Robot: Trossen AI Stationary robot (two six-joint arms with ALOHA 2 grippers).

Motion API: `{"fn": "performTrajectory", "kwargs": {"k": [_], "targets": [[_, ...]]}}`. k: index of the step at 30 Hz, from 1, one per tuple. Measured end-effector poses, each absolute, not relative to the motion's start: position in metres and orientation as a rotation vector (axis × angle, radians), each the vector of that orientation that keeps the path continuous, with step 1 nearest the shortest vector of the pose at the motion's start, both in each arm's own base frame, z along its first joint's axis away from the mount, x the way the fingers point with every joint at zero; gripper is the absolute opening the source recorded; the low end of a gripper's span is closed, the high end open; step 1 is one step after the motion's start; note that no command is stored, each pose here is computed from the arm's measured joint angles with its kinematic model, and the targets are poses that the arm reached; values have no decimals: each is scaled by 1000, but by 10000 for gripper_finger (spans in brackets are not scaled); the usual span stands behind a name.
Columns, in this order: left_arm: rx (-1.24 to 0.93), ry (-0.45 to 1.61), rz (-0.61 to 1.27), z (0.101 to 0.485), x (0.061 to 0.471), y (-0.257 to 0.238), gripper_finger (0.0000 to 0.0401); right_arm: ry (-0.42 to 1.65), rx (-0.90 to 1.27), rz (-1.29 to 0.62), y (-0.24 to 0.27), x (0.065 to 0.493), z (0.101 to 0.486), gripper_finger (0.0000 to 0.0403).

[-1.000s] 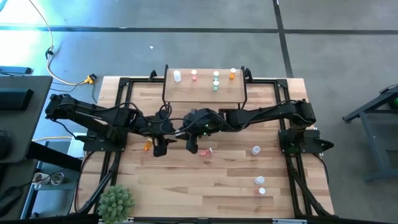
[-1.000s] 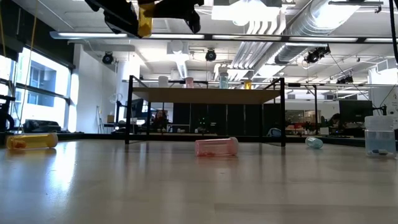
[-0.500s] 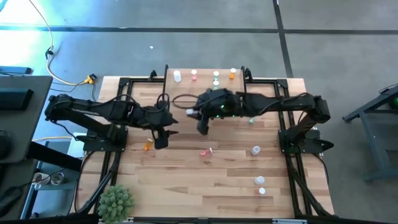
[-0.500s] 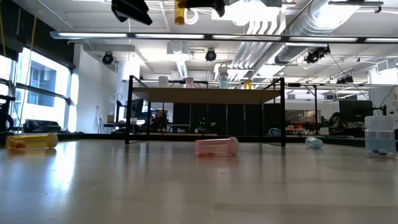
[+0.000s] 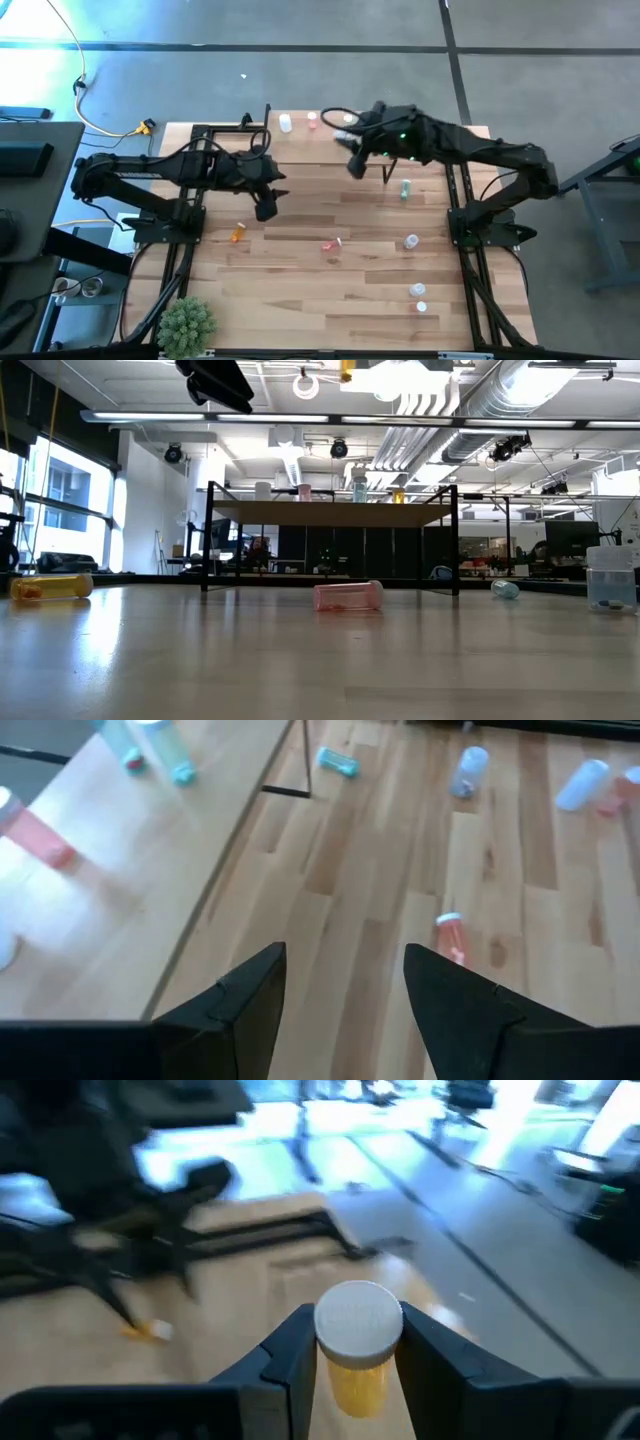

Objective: Pick and place medicine bottles onto shelf by color
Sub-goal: Put the top yellow pill bottle on the shelf aligned with the other yellow pill bottle

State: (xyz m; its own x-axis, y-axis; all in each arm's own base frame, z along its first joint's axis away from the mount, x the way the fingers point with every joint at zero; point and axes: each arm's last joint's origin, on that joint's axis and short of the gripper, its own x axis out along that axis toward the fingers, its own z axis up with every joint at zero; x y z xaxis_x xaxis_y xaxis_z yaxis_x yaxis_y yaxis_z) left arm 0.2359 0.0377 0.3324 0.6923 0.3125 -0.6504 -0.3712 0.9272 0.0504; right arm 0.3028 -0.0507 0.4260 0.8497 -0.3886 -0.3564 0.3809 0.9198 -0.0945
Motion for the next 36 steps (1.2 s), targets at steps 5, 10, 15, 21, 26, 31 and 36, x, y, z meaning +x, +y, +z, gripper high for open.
{"fn": "performTrajectory", "kwargs": {"k": [5,10,15,21,26,31,36], "targets": [[-101,709,420,332,234,47,195,438,-24,-514,-68,285,408,106],[-116,707,458,332,232,56,195,413,63,-557,-90,273,357,106],[-128,706,490,332,230,64,195,368,123,-599,-106,255,330,106],[-140,704,521,332,228,72,195,384,131,-645,-120,245,305,106],[-146,703,539,333,227,76,195,401,141,-668,-125,239,289,106],[-152,691,556,333,226,80,195,406,142,-686,-129,235,275,106],[-157,649,573,336,227,85,195,338,138,-706,-133,231,262,106]]}}
